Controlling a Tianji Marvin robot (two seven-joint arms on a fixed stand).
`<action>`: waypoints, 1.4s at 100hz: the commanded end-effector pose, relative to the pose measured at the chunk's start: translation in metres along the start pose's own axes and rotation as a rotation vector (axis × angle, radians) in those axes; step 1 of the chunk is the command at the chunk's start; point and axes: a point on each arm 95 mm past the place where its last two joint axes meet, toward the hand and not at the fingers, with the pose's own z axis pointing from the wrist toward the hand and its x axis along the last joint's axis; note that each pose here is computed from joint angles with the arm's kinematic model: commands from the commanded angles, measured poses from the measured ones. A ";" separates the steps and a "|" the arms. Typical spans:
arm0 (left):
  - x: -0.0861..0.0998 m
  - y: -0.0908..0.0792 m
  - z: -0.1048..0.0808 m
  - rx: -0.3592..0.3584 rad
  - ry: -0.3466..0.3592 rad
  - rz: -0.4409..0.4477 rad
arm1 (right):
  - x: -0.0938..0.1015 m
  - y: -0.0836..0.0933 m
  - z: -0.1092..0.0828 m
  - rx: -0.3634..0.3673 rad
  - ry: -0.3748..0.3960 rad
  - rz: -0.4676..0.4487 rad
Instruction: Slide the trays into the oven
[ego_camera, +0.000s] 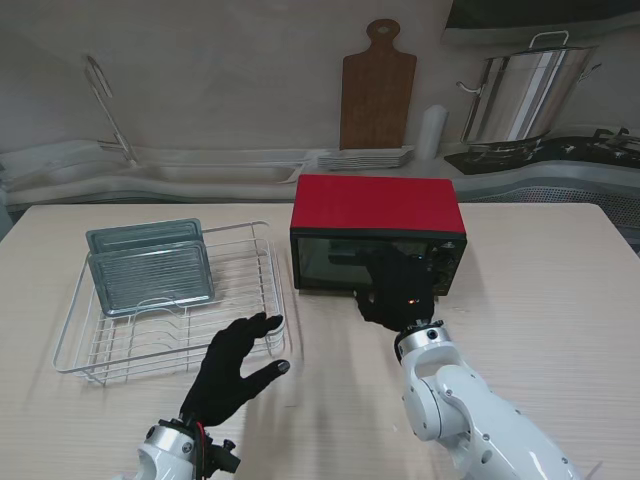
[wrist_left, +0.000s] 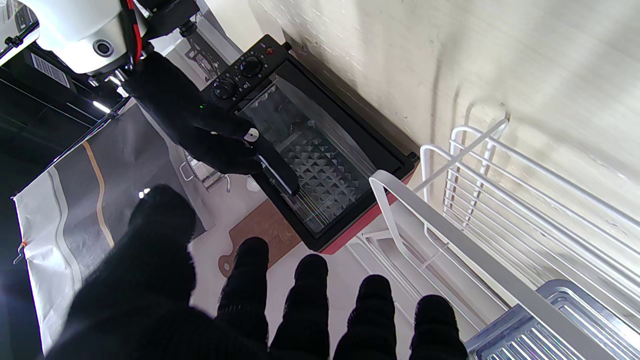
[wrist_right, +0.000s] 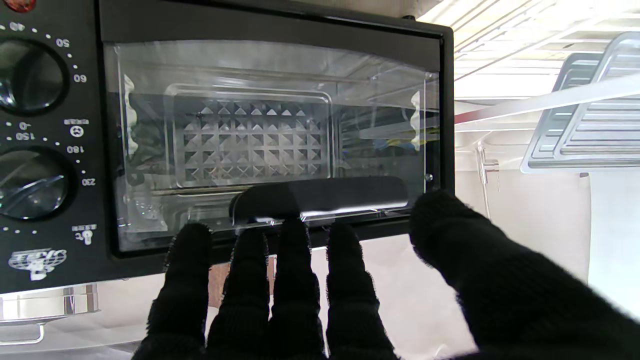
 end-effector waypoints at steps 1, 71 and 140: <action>0.002 0.002 -0.002 -0.017 -0.005 -0.007 | 0.003 -0.006 -0.001 0.028 0.000 0.006; 0.001 0.002 -0.002 -0.021 -0.008 -0.004 | 0.006 -0.011 0.002 0.037 -0.018 -0.002; 0.002 -0.002 -0.009 0.022 -0.006 -0.001 | 0.002 -0.011 -0.028 0.083 0.011 0.076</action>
